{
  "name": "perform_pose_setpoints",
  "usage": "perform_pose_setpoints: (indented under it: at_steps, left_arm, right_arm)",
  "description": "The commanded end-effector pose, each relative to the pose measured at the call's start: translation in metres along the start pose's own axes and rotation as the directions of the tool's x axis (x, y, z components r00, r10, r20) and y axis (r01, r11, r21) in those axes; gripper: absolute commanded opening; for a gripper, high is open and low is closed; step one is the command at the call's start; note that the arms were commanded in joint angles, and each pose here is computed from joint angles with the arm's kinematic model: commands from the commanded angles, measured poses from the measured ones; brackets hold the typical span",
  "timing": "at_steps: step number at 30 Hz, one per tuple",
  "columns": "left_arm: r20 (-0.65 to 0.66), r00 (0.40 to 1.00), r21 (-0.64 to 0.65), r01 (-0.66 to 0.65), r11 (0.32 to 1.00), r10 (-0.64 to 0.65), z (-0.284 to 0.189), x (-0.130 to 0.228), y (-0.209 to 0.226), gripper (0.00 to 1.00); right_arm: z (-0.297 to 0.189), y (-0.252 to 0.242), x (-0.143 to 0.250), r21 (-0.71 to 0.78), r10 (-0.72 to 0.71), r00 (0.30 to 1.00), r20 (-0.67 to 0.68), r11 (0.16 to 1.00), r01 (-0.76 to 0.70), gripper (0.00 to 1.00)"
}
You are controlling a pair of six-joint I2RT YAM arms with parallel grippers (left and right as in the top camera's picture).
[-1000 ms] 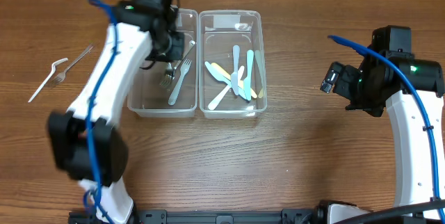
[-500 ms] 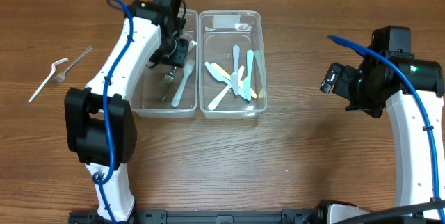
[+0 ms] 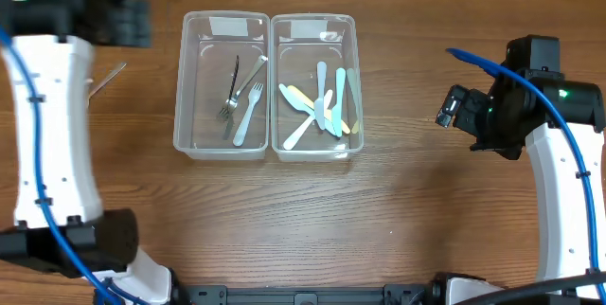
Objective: Pack container
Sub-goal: 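Move the left gripper to the last metal fork and grasp it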
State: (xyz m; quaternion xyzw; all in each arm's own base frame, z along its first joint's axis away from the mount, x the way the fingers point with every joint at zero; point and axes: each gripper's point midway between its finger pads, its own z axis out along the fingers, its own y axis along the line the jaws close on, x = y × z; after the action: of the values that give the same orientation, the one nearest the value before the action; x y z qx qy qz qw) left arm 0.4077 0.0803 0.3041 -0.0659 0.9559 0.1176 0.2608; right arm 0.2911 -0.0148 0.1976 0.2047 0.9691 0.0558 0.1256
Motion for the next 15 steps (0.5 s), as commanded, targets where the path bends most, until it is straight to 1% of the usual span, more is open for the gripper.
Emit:
perform_pose_setpoints:
  at_steps: [1, 3, 6, 7, 12, 15]
  left_arm:
    - [-0.065, 0.994, 0.063, 0.096, 0.993, -0.092, 0.032, 0.01, 0.045, 1.0]
    - [-0.096, 0.986, 0.074, 0.141, 0.987, -0.133, 0.052, 0.017, 0.065, 0.99]
    - [-0.171, 0.976, 0.07, 0.148, 0.987, -0.134, 0.084, 0.031, 0.078, 0.99]
    - [-0.198, 0.972, 0.076, 0.142, 0.987, -0.125, 0.096, 0.035, 0.078, 1.0]
    - [-0.3, 0.954, 0.214, 0.081, 0.973, -0.013, 0.154, 0.053, 0.054, 1.0]
    - [-0.379, 0.925, 0.231, 0.095, 0.968, 0.0, 0.19, 0.071, 0.048, 1.0]
  right_arm:
    - [-0.004, 0.002, -0.001, -0.008, -0.002, 1.0, 0.015, 1.0, 0.003, 1.0]
    - [-0.004, 0.002, -0.001, -0.009, -0.002, 1.0, 0.017, 1.0, 0.002, 1.0]
    - [-0.004, 0.002, -0.001, -0.009, -0.003, 1.0, 0.017, 1.0, 0.003, 1.0]
    - [-0.004, 0.002, -0.001, -0.009, -0.003, 1.0, 0.017, 1.0, 0.003, 1.0]
    - [-0.004, 0.001, -0.002, -0.004, -0.003, 1.0, 0.018, 1.0, 0.003, 1.0]
    - [-0.004, 0.0, -0.001, 0.003, -0.003, 1.0, 0.017, 1.0, 0.003, 1.0]
